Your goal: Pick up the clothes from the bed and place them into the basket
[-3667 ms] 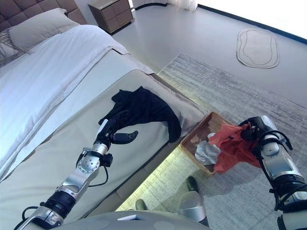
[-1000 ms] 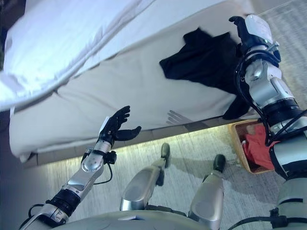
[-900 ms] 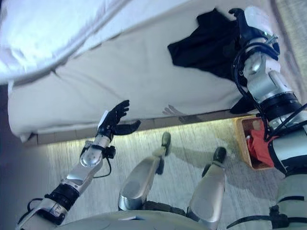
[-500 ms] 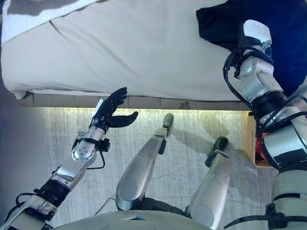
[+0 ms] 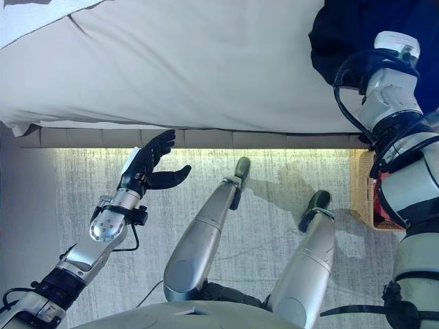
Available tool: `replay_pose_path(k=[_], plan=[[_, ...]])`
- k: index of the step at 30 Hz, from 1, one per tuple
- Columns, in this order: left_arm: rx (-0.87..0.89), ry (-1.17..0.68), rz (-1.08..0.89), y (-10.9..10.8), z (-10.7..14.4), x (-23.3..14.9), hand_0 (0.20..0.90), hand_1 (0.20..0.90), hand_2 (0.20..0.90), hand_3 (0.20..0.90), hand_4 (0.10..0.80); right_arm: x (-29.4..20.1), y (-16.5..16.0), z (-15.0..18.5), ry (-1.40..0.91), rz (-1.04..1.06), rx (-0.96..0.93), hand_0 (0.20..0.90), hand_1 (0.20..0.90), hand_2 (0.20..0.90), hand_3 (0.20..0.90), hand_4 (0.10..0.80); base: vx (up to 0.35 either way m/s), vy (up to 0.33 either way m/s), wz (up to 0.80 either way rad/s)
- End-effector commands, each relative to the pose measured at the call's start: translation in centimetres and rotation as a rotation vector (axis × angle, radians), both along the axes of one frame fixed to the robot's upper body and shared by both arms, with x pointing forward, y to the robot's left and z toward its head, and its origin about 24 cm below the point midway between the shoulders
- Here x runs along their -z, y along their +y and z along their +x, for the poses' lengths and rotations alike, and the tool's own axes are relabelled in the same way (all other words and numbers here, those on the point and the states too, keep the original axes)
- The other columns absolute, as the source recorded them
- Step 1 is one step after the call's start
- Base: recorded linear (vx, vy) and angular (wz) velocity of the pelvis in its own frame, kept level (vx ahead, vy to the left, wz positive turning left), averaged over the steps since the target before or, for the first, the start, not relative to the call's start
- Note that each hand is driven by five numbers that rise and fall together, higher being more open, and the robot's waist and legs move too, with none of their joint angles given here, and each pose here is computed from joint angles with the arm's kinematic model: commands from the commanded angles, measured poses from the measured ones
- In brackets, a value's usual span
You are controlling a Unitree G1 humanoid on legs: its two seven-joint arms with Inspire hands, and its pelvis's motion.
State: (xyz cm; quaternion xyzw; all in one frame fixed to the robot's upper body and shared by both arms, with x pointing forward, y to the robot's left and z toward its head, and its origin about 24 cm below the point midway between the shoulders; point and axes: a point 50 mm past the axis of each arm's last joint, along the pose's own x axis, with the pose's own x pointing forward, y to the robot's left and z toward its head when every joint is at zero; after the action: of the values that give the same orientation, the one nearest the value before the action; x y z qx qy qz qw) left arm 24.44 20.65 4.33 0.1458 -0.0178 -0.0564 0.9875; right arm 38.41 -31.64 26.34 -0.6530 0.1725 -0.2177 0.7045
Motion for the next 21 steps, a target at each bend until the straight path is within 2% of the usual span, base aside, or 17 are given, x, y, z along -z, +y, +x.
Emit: replay_pose_path(k=[1,7,14,17,19,21], plan=[[-0.001,-0.185,-0.059,0.6,0.0,-3.4,0.900,0.900,0.900,0.900,0.800,-5.6,-3.2,-2.5,-0.176,-0.110,0.111,0.300,0.300,0.300,0.200,0.100,-0.040,-0.014,0.01],[0.000,-0.186,-0.059,0.9,-0.1,-3.5,0.900,0.900,0.900,0.900,0.800,-5.9,-3.5,-2.8,-0.191,-0.113,0.094,0.300,0.300,0.300,0.200,0.100,-0.024,-0.001,-0.02],[-0.025,-0.200,-0.042,0.9,1.1,-3.9,0.900,0.900,0.900,0.900,0.800,-5.0,-1.7,-1.8,-0.384,0.191,-0.095,0.300,0.300,0.300,0.200,0.100,-0.022,-0.001,-0.09],[-0.033,-0.199,-0.032,0.9,1.5,-4.0,0.900,0.900,0.900,0.900,0.800,-4.8,-0.7,-1.6,-0.466,0.360,-0.191,0.300,0.300,0.300,0.200,0.100,0.012,0.002,-0.15],[-0.044,-0.191,-0.028,0.7,2.0,-4.0,0.900,0.900,0.900,0.900,0.800,-3.8,1.0,-1.1,-0.592,0.769,-0.357,0.300,0.300,0.300,0.200,0.100,0.067,0.003,-0.16],[-0.042,-0.176,-0.021,0.6,2.3,-3.7,0.900,0.900,0.900,0.900,0.800,-2.8,1.6,-0.9,-0.650,1.005,-0.443,0.300,0.300,0.300,0.200,0.100,0.060,-0.008,-0.20]])
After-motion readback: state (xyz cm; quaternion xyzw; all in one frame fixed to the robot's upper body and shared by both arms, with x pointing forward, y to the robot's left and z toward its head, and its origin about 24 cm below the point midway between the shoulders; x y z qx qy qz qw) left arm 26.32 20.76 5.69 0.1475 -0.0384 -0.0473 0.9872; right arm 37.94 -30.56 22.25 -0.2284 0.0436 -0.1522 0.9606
